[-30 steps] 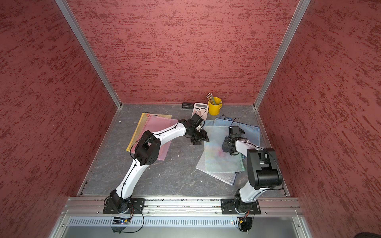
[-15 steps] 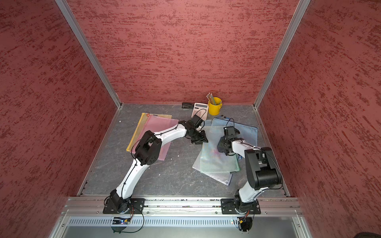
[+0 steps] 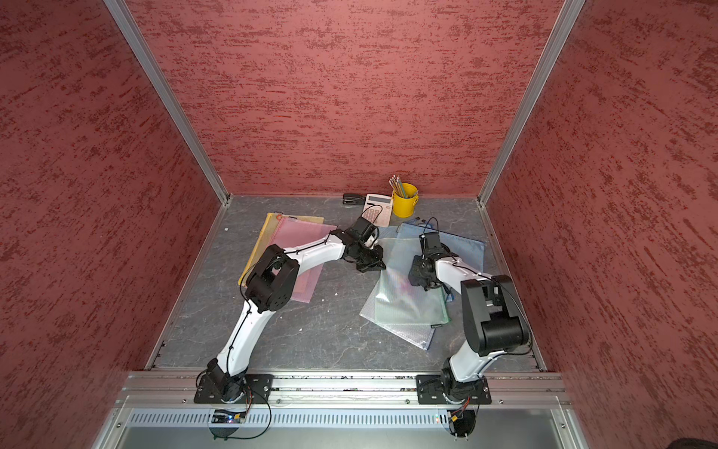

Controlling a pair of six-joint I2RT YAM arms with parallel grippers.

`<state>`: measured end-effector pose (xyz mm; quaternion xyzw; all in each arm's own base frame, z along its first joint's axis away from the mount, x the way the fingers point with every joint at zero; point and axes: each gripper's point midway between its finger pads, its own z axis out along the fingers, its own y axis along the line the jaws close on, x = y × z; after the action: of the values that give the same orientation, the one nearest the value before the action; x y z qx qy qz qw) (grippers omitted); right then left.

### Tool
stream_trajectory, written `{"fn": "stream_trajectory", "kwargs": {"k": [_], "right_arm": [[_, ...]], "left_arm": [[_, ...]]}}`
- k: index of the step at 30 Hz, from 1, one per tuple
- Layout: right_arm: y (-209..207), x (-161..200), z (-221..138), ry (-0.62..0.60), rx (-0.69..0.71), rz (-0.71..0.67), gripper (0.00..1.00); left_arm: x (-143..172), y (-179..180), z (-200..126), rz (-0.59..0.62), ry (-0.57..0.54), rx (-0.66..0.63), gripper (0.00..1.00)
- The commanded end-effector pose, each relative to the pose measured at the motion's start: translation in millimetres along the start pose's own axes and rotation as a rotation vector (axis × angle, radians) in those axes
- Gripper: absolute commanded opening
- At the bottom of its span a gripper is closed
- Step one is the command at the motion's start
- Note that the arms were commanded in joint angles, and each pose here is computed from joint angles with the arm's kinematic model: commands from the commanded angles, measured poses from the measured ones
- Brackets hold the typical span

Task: Wipe the document bag
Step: Move the document bag.

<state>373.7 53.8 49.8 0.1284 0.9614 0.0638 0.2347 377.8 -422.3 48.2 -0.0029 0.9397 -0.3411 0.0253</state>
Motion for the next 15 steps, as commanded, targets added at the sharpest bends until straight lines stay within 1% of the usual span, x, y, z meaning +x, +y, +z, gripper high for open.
{"fn": "stream_trajectory", "kwargs": {"k": [1,3,5,6,9,10,12,14,15], "right_arm": [[27,-34,-51,-0.065,-0.062,-0.065,0.0],[41,-43,-71,-0.085,-0.085,-0.094,0.0],[61,-36,-80,-0.069,-0.128,-0.121,0.0],[73,-24,-79,-0.045,-0.154,-0.136,0.0],[106,19,-66,0.024,-0.228,-0.164,0.0],[112,36,-57,0.048,-0.241,-0.167,0.0],[117,58,-42,0.087,-0.256,-0.155,0.0],[114,67,-32,0.1,-0.248,-0.143,0.0],[113,66,-31,0.09,-0.239,-0.146,0.0]], "left_arm": [[2,-7,-58,0.038,-0.046,-0.011,0.0],[12,1,-75,0.031,-0.032,-0.032,0.0],[25,13,-86,0.013,-0.017,-0.055,0.0],[32,18,-90,0.003,-0.009,-0.057,0.0],[51,33,-92,-0.016,0.024,-0.068,0.0],[56,41,-90,-0.026,0.031,-0.08,0.0],[63,52,-82,-0.044,0.044,-0.081,0.0],[65,60,-71,-0.07,0.051,-0.076,0.0],[63,61,-66,-0.08,0.05,-0.067,0.0]]}}
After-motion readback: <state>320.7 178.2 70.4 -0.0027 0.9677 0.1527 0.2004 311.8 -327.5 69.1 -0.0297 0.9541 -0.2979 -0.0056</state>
